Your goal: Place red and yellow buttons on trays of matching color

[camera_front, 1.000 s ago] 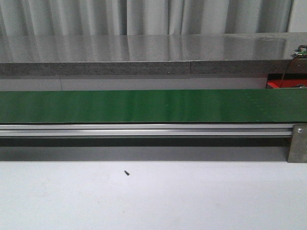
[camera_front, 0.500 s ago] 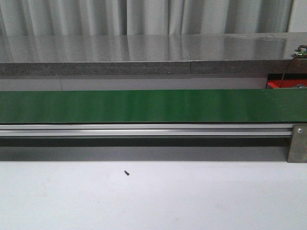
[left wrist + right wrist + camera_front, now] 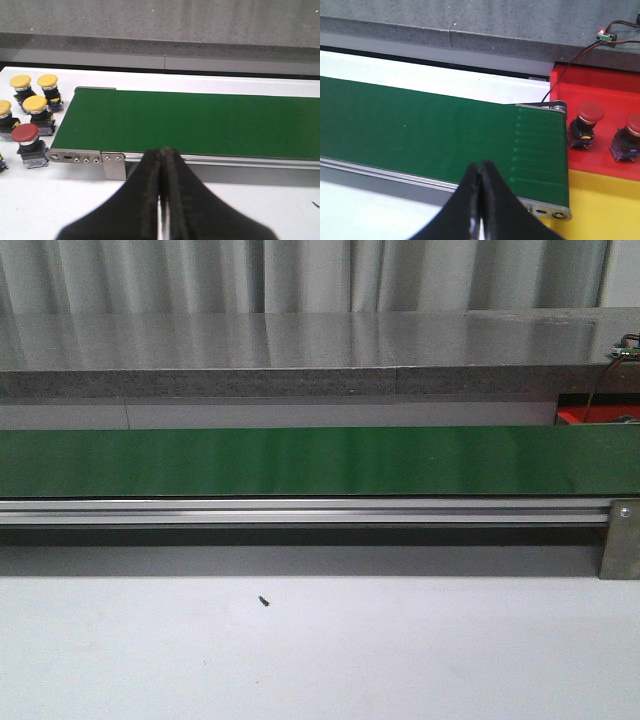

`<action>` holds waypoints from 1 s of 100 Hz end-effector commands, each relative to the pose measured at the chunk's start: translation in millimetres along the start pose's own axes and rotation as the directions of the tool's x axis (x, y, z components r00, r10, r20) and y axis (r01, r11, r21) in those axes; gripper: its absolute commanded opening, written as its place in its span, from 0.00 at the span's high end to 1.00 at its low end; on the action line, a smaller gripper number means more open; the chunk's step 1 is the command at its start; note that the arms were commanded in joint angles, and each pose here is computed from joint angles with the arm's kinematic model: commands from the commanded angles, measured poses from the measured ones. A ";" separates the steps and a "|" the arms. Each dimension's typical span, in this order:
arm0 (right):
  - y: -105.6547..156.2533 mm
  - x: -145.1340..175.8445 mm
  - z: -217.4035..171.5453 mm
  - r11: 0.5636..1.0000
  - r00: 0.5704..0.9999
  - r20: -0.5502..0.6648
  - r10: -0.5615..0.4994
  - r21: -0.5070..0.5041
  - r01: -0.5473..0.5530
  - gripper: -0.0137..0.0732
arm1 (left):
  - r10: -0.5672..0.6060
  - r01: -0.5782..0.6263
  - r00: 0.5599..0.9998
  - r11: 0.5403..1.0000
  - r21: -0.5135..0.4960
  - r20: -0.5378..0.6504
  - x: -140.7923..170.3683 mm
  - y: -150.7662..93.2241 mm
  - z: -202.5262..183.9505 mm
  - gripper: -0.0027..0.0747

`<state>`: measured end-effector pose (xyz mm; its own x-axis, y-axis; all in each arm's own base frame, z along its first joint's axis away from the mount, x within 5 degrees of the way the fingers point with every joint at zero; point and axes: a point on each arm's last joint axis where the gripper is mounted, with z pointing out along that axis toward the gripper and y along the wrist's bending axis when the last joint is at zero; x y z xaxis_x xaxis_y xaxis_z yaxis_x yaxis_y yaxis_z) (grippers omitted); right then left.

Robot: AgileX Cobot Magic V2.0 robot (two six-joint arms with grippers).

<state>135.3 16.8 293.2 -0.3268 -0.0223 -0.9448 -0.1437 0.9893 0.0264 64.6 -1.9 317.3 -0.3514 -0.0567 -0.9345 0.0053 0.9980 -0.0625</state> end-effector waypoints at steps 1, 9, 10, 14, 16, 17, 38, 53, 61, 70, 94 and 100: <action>-1.2 -14.4 -4.1 1.000 0.995 0.095 -0.006 0.017 0.004 0.92 | -0.027 0.030 0.996 0.999 -0.037 0.083 -25.9 2.3 6.0 0.99; -1.2 -14.4 -4.1 1.000 0.995 0.095 -0.006 0.017 0.004 0.92 | -0.025 0.030 0.998 0.995 -0.091 0.059 -35.7 6.4 16.4 0.99; -1.2 -14.4 -4.1 1.000 0.995 0.095 -0.006 0.017 0.004 0.92 | -0.022 0.028 0.998 0.995 -0.095 0.056 -36.5 6.7 17.4 0.99; -1.2 -14.4 -4.1 1.000 0.995 0.095 -0.006 0.017 0.004 0.92 | -0.005 0.009 0.999 0.994 -0.113 0.034 -42.6 7.7 25.0 0.99; -1.2 -14.4 -4.1 1.000 0.995 0.095 -0.006 0.017 0.004 0.92 | -0.007 0.010 1.000 0.993 -0.117 0.025 -45.2 7.8 28.5 0.99; -1.2 -14.4 -4.1 1.000 0.995 0.095 -0.006 0.017 0.004 0.92 | -0.005 0.008 1.000 0.993 -0.119 0.025 -45.2 7.9 28.4 0.99; -1.2 -14.4 -4.1 1.000 0.995 0.095 -0.006 0.017 0.004 0.92 | -0.054 0.050 0.998 0.988 -0.147 -0.024 -66.2 11.2 68.7 0.99; -1.2 -14.4 -4.1 1.000 0.995 0.095 -0.006 0.017 0.004 0.92 | -0.119 0.099 0.990 0.964 -0.246 -0.071 -73.2 31.7 97.5 0.99; -1.2 -14.4 -4.1 1.000 0.995 0.095 -0.006 0.017 0.004 0.92 | -0.162 0.127 0.983 0.943 -0.309 -0.092 -75.1 47.2 109.1 0.99; -1.2 -14.4 -4.1 1.000 0.995 0.095 -0.006 0.017 0.004 0.92 | -0.205 0.151 0.971 0.925 -0.348 -0.123 -75.3 63.6 122.3 0.99; -1.2 -14.4 -4.1 1.000 0.995 0.095 -0.006 0.017 0.004 0.92 | -0.402 0.282 0.894 0.849 -0.448 -0.200 -65.8 112.3 159.4 0.99; -1.2 -14.4 -4.1 1.000 0.995 0.095 -0.006 0.017 0.004 0.92 | -0.434 0.284 0.867 0.833 -0.476 -0.243 -61.6 125.1 169.9 0.95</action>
<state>135.3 16.8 293.2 -0.3268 -0.0223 -0.9448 -0.1437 0.9893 0.0264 234.5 107.4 298.2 -0.5769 -0.4585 -0.6759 -0.5195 0.8446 -0.1296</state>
